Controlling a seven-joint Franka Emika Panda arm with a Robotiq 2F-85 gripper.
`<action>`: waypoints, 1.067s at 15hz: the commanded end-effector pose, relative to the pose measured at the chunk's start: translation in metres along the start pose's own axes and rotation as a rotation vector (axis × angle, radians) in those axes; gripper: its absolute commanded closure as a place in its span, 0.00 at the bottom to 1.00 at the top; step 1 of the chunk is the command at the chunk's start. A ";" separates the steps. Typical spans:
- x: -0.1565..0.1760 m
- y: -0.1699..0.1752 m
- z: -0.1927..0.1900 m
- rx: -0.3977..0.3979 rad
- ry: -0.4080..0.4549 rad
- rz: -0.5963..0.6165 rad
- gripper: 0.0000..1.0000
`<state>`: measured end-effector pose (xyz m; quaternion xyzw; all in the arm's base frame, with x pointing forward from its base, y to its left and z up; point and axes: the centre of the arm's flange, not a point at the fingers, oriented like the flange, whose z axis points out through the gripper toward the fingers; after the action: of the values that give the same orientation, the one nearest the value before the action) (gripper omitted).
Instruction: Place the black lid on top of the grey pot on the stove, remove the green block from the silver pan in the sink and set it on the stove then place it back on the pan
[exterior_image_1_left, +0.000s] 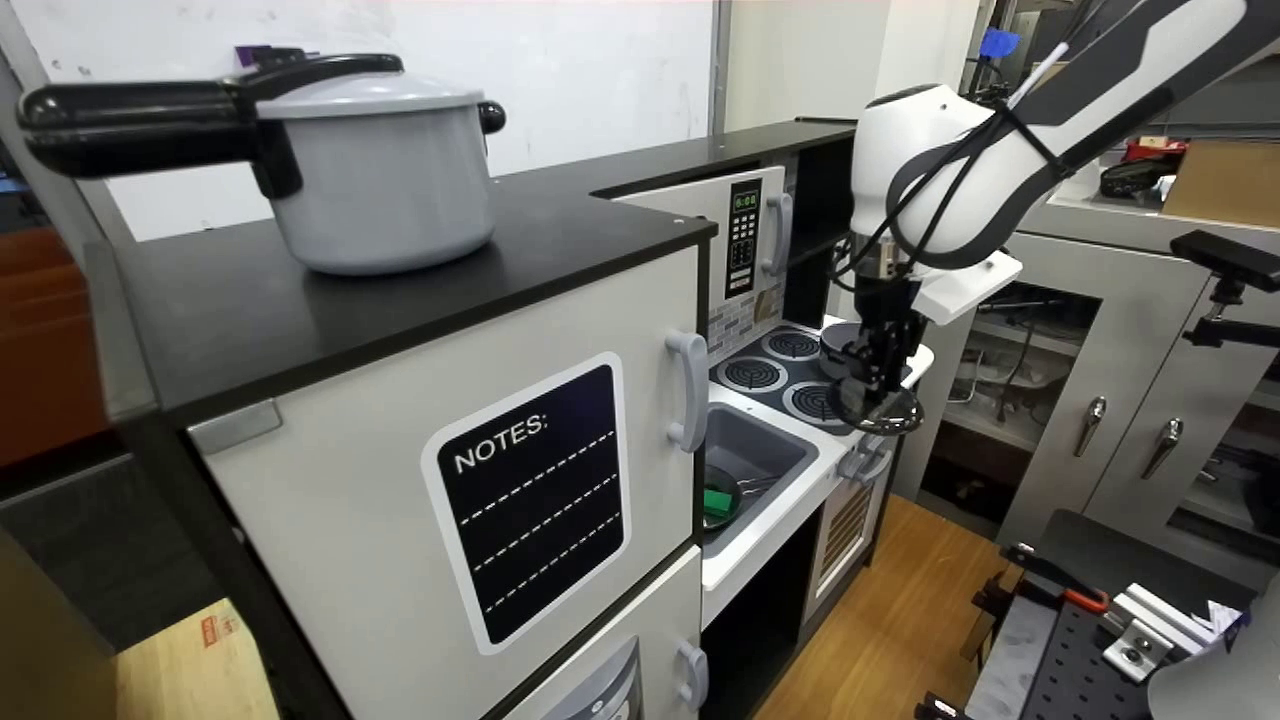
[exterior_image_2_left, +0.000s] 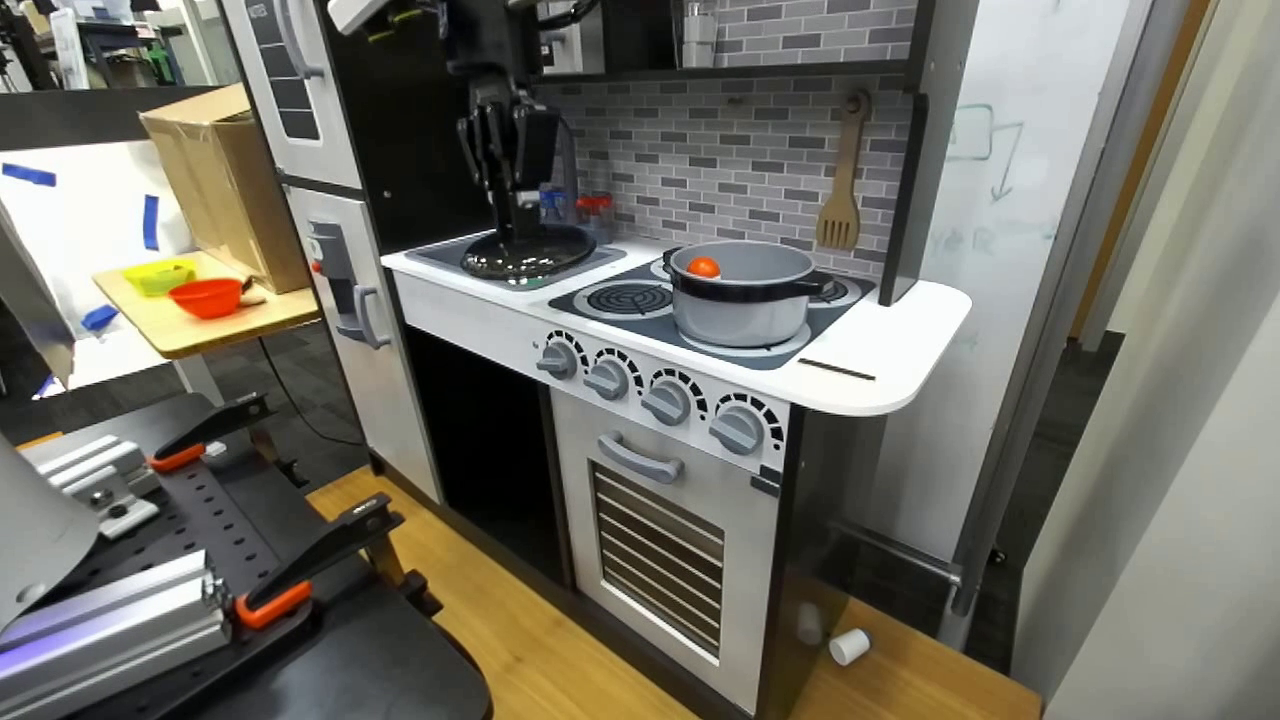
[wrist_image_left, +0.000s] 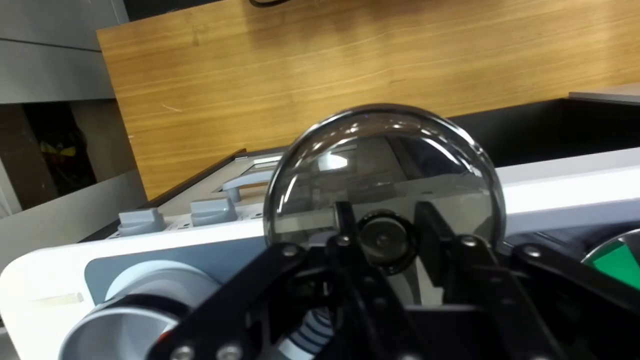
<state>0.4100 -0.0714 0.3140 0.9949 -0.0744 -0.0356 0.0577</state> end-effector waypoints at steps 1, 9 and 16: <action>-0.003 0.020 -0.025 -0.042 0.068 0.010 0.92; 0.031 0.082 -0.062 -0.124 0.178 0.139 0.92; 0.074 0.118 -0.065 -0.125 0.171 0.231 0.92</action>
<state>0.4519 -0.1762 0.3903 0.9769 -0.1650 0.0541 0.1250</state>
